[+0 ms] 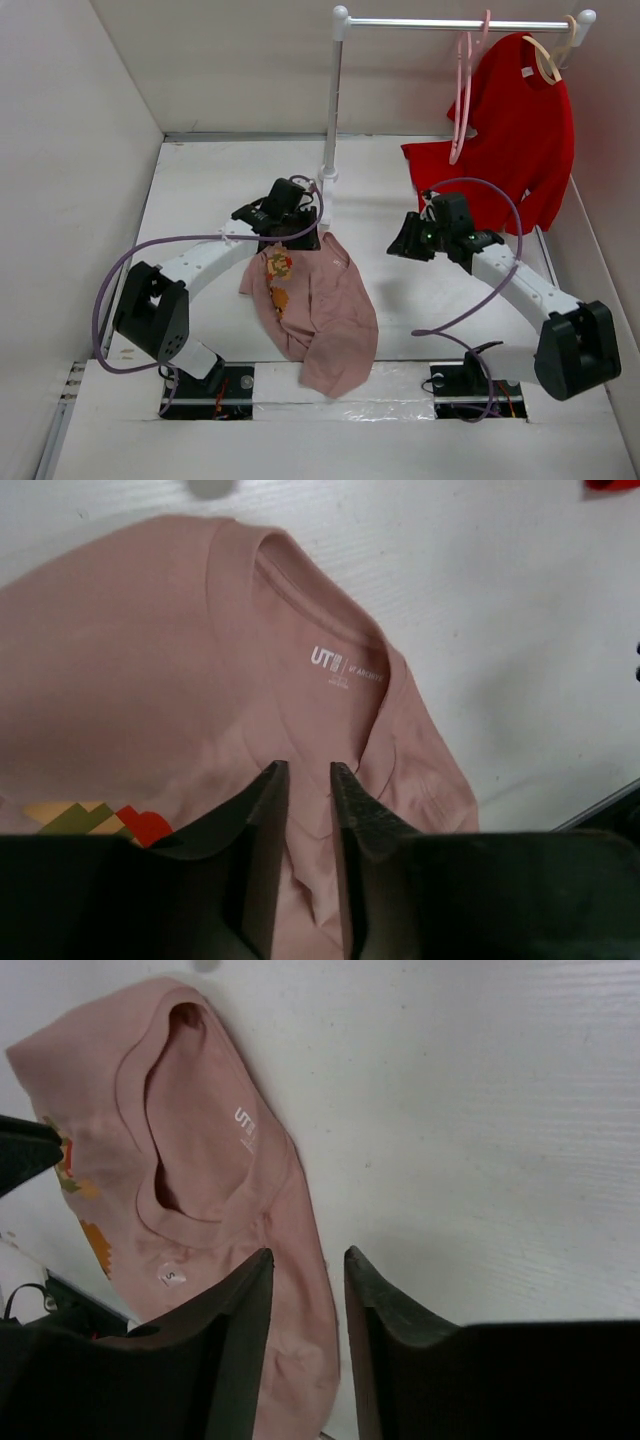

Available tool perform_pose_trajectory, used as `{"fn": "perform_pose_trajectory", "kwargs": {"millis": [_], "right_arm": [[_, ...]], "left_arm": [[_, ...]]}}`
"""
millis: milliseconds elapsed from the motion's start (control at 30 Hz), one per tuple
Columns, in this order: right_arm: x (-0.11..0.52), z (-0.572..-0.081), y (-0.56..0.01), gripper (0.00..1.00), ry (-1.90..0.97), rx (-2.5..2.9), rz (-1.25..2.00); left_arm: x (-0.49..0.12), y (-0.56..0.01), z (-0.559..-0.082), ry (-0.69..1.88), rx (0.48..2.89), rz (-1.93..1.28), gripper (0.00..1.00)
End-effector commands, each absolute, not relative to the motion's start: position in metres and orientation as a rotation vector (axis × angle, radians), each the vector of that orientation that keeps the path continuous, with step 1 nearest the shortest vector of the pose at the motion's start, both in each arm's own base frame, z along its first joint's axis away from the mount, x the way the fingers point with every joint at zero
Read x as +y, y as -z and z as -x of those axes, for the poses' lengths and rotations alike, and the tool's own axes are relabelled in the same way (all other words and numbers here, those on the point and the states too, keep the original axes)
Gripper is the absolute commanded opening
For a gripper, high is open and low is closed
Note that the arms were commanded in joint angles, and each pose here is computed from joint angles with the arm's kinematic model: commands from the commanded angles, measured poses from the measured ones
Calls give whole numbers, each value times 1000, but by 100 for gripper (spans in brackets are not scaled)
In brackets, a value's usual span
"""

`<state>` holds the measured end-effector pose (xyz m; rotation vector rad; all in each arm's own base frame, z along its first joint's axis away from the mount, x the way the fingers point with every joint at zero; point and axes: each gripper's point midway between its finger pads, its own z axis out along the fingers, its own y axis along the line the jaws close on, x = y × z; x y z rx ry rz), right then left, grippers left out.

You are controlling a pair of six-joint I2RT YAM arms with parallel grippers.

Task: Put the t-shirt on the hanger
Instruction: Pick up the T-shirt from the center of the board.

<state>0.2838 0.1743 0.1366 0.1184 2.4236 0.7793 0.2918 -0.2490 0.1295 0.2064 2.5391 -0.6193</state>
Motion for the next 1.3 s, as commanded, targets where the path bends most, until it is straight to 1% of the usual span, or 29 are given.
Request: {"fn": "perform_pose_trajectory", "kwargs": {"millis": [0, 133, 200, 267, 300, 367, 467, 633, 800, 933, 1033, 1067, 1100, 1167, 1267], "right_arm": [[201, -299, -143, 42, -889, 2363, -73], [224, -300, -121, 47, -889, 2401, -29], [238, -300, -109, 49, -889, 2432, -3], [246, -304, -102, 49, -876, 2443, 11], [254, -305, -102, 49, -880, 2439, 33], [260, -308, -91, 48, -869, 2467, 37], [270, -308, -82, 48, -901, 2476, 62], [277, -310, -70, 48, -916, 2485, 72], [282, -319, -60, 47, -904, 2501, 59], [292, -326, -66, 48, -962, 2472, 55], [292, -329, -68, 45, -959, 2463, 45], [293, -327, -67, 41, -948, 2467, 51], [292, -327, -66, 25, -938, 2468, 46], [287, -326, -66, 13, -911, 2471, 30], [280, -324, -68, 0, -897, 2462, 14]], "left_arm": [[-252, -125, -286, 663, 2531, -261, 22], [-252, -105, -281, 615, 2584, -285, 28], [-259, -102, -279, 518, 2572, -332, 33], [-261, -90, -276, 404, 2595, -381, 35], [-265, -92, -278, 385, 2592, -385, 36], [-257, -84, -283, 277, 2597, -364, 36], [-250, -80, -288, 217, 2593, -345, 37], [-251, -78, -293, 200, 2582, -328, 37], [-245, -79, -299, 149, 2560, -308, 35], [-240, -80, -312, 141, 2539, -268, 34], [-235, -79, -323, 152, 2533, -232, 34], [-236, -78, -324, 154, 2534, -244, 34], [-237, -82, -330, 163, 2522, -238, 33], [-241, -81, -335, 164, 2519, -254, 32], [-248, -83, -340, 180, 2518, -273, 25]]}}
